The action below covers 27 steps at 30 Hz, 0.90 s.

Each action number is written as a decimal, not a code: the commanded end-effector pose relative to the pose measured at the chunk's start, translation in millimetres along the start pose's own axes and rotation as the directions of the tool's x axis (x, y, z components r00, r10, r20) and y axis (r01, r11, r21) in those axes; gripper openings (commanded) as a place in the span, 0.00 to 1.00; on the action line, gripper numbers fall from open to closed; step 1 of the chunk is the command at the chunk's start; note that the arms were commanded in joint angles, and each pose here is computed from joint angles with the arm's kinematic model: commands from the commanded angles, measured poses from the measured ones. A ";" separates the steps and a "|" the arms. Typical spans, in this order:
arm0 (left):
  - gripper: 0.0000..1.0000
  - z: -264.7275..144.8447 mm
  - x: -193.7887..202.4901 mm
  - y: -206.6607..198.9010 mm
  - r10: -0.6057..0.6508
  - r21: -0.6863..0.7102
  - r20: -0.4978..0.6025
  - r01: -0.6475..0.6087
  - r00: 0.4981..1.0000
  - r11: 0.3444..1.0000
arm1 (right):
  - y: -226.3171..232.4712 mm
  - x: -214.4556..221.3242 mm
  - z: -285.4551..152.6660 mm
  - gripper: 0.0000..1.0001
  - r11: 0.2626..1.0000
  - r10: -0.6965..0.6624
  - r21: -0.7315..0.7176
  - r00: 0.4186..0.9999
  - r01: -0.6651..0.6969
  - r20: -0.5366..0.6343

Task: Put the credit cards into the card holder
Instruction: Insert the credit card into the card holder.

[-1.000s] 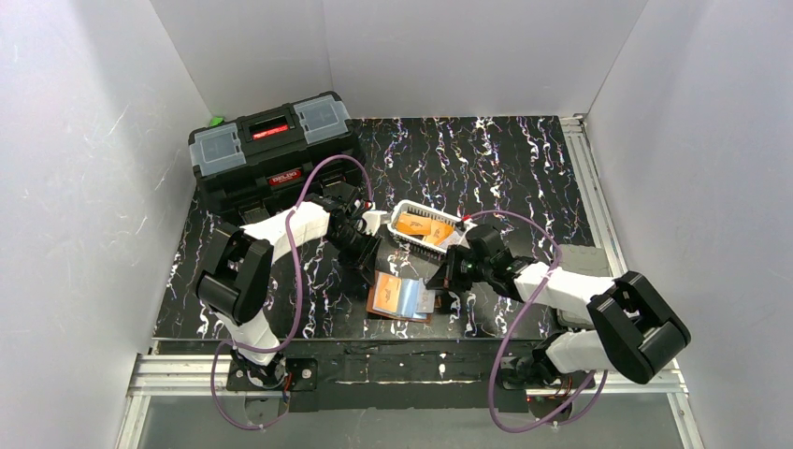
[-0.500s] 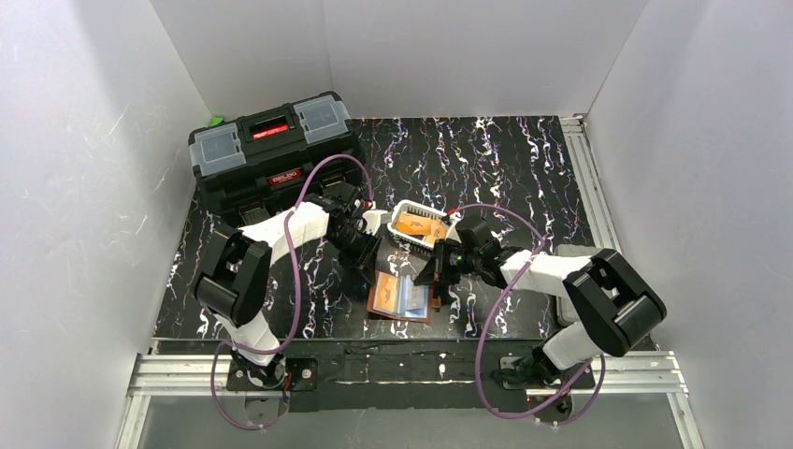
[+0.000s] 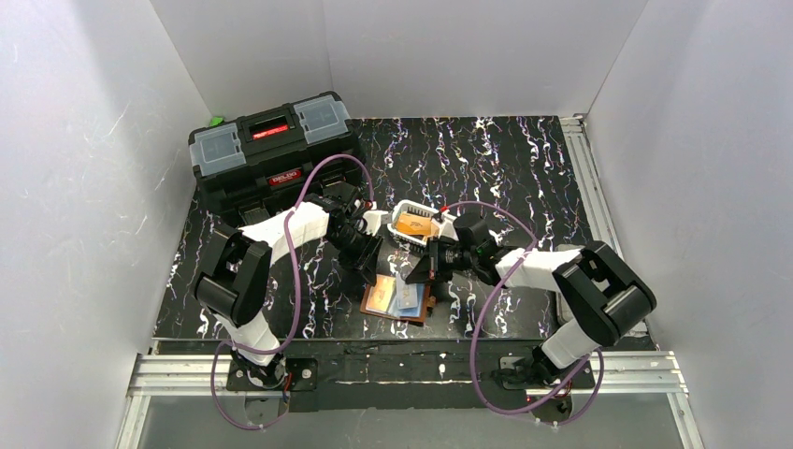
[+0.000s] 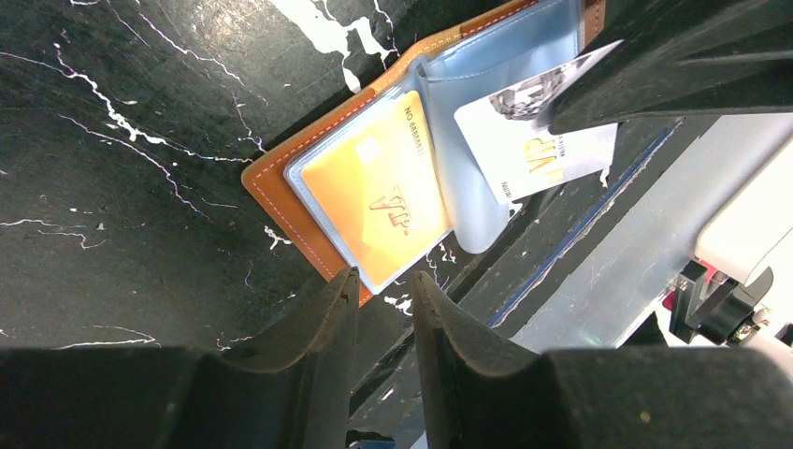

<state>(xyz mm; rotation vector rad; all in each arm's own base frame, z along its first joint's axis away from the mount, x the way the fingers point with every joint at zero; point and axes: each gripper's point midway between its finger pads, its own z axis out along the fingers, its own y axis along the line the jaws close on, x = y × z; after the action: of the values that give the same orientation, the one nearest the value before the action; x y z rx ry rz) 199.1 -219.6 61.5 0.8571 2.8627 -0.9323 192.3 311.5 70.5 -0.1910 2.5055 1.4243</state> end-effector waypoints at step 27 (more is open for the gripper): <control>0.31 7.8 29.6 -24.5 0.889 -0.266 0.064 -0.850 0.454 0.454 | 9.5 -14.8 15.9 0.01 0.999 -0.005 -0.046 1.000 0.005 0.008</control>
<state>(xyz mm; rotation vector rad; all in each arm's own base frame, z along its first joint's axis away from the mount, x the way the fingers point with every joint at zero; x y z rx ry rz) 133.8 -221.0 58.9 1.7901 1.9403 -0.6681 196.0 318.6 60.2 -0.1678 2.5328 1.4528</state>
